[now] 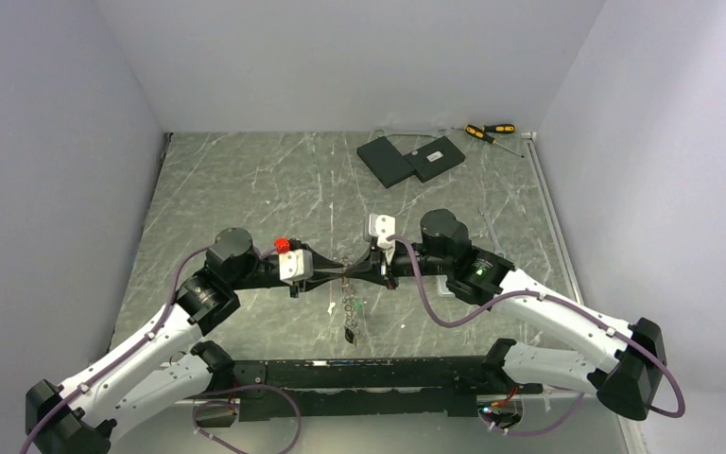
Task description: Put the keys on the keyring
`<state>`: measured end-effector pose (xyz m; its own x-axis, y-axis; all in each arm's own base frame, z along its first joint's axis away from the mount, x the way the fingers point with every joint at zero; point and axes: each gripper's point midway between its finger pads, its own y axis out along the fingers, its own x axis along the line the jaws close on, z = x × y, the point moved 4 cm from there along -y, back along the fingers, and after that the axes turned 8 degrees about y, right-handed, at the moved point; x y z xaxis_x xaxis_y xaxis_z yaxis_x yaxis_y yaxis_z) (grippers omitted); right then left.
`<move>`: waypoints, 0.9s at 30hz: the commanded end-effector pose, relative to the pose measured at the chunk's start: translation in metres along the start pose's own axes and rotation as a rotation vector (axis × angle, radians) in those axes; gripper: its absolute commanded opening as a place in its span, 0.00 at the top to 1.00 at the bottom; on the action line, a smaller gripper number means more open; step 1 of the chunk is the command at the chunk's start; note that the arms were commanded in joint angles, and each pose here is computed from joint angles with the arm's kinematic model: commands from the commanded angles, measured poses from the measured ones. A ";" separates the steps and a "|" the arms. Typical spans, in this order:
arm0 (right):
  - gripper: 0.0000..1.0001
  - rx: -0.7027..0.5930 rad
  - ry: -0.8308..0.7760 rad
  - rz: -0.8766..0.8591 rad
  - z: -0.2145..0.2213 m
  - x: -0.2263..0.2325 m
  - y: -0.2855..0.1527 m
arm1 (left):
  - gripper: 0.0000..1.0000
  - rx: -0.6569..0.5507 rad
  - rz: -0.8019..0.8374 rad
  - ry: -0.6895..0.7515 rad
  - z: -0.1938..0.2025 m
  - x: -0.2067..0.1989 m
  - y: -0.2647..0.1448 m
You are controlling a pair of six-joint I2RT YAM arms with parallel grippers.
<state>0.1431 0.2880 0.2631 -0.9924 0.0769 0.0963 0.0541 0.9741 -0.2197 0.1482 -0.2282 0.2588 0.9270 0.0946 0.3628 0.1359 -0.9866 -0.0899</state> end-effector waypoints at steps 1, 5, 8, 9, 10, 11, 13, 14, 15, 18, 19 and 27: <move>1.00 -0.179 -0.089 -0.017 -0.043 0.007 -0.004 | 0.74 -0.093 -0.015 0.039 -0.023 0.006 -0.002; 1.00 -0.192 -0.093 -0.015 -0.046 0.007 -0.005 | 0.77 -0.097 0.003 0.034 -0.022 0.005 -0.001; 1.00 -0.210 -0.096 0.003 -0.048 0.007 -0.007 | 0.79 -0.097 0.014 0.033 -0.022 0.004 0.000; 1.00 -0.215 -0.096 0.009 -0.048 0.006 -0.008 | 0.79 -0.099 0.015 0.034 -0.022 0.004 -0.001; 1.00 -0.221 -0.099 0.015 -0.049 0.006 -0.009 | 0.79 -0.101 0.016 0.035 -0.023 0.004 -0.001; 1.00 -0.226 -0.099 0.024 -0.050 0.006 -0.010 | 0.80 -0.100 0.017 0.036 -0.022 0.004 -0.001; 1.00 -0.231 -0.102 0.031 -0.050 0.006 -0.012 | 0.80 -0.100 0.016 0.036 -0.023 0.004 -0.001; 1.00 -0.233 -0.103 0.033 -0.050 0.006 -0.012 | 0.81 -0.100 0.017 0.035 -0.022 0.004 -0.001; 1.00 -0.236 -0.103 0.033 -0.051 0.006 -0.013 | 0.81 -0.099 0.017 0.034 -0.022 0.004 0.000; 1.00 -0.249 -0.103 0.036 -0.052 0.007 -0.014 | 0.85 -0.102 0.027 0.030 -0.022 0.003 0.001; 1.00 -0.258 -0.102 0.036 -0.053 0.007 -0.014 | 0.86 -0.101 0.029 0.028 -0.022 0.003 0.001; 1.00 -0.284 -0.093 0.014 -0.054 0.008 -0.010 | 0.88 -0.105 0.040 0.012 -0.021 0.003 0.002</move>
<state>0.1419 0.2860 0.2833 -0.9917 0.1072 0.0705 0.1013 0.9915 -0.0819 0.1467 -0.2308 0.2705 0.9269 0.0731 0.3681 0.0928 -0.9950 -0.0362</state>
